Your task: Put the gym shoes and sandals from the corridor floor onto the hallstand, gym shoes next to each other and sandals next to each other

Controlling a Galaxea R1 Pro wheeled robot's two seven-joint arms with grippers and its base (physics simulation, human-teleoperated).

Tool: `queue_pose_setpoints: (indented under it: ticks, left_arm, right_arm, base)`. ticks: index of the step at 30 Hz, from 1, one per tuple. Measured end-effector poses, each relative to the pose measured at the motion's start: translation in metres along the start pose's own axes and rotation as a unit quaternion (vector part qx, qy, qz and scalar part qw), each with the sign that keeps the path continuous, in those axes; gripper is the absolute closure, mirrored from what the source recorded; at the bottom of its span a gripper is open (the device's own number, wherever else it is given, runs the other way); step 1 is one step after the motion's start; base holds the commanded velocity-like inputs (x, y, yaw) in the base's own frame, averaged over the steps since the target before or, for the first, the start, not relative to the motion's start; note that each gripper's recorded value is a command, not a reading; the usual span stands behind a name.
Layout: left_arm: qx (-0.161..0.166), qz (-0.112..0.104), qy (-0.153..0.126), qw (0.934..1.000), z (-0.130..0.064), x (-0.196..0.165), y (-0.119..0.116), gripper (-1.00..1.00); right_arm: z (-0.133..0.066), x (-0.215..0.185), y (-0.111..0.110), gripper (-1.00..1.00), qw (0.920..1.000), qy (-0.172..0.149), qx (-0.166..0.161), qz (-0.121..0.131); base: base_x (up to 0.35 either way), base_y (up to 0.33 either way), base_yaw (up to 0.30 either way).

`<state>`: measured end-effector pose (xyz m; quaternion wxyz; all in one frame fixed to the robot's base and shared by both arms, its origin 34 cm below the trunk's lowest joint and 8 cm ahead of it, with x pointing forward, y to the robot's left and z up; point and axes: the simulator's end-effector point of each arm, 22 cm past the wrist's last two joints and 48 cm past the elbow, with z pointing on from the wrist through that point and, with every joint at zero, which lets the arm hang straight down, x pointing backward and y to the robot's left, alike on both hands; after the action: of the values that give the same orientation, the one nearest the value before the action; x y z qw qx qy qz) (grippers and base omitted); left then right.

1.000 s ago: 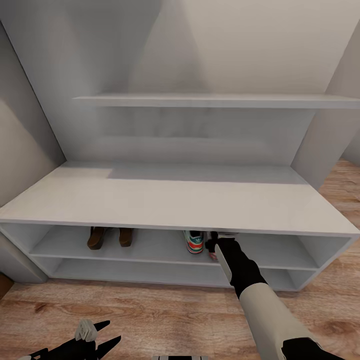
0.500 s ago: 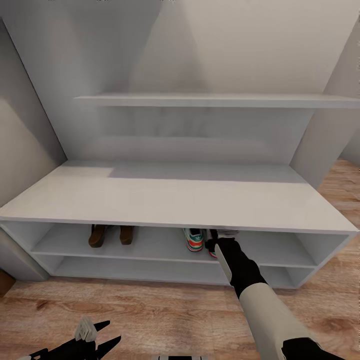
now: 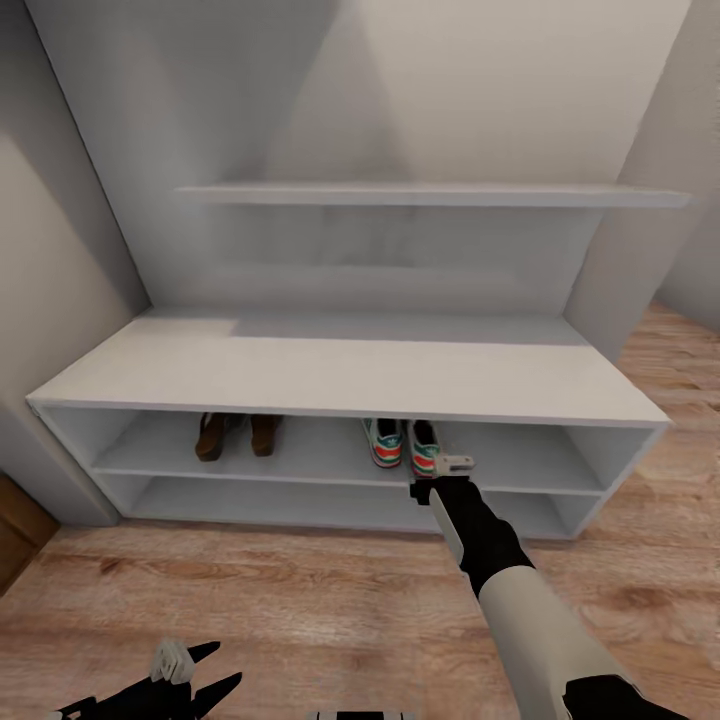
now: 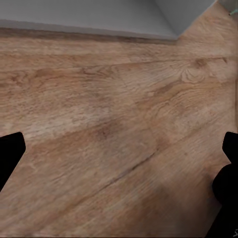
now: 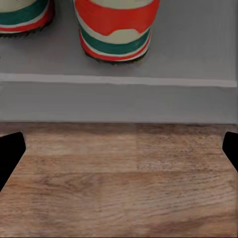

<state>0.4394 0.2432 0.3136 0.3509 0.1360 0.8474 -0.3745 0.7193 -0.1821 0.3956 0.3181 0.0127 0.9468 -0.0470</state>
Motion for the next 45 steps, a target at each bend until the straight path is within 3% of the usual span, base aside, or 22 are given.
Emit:
queue_pose_setpoints:
  ticks: [26, 36, 43, 45]
  left_arm:
    - [0.0, 0.004, -0.002, 1.0, 0.0, -0.001, 0.0, -1.0]
    - [0.001, 0.004, -0.002, 1.0, 0.0, -0.001, -0.001, -1.0]
    - [0.004, 0.004, -0.002, 1.0, 0.0, -0.001, -0.002, -1.0]
    - [0.003, 0.004, -0.002, 1.0, 0.0, -0.001, -0.002, -1.0]
  right_arm:
    - [0.001, 0.003, 0.001, -1.0, 1.0, 0.003, 0.0, -0.002]
    - [0.001, 0.005, 0.001, -1.0, 1.0, 0.005, -0.001, -0.003]
    - [0.01, 0.035, 0.005, -1.0, 0.9992, 0.037, -0.003, -0.012]
    - [0.02, 0.068, 0.008, -1.0, 0.9976, 0.066, -0.004, -0.018]
  base:
    - [-0.331, 0.0, 0.0]
    - [-0.075, 0.0, 0.0]
    - [-0.005, 0.0, 0.0]
    - [0.0, 0.0, 0.0]
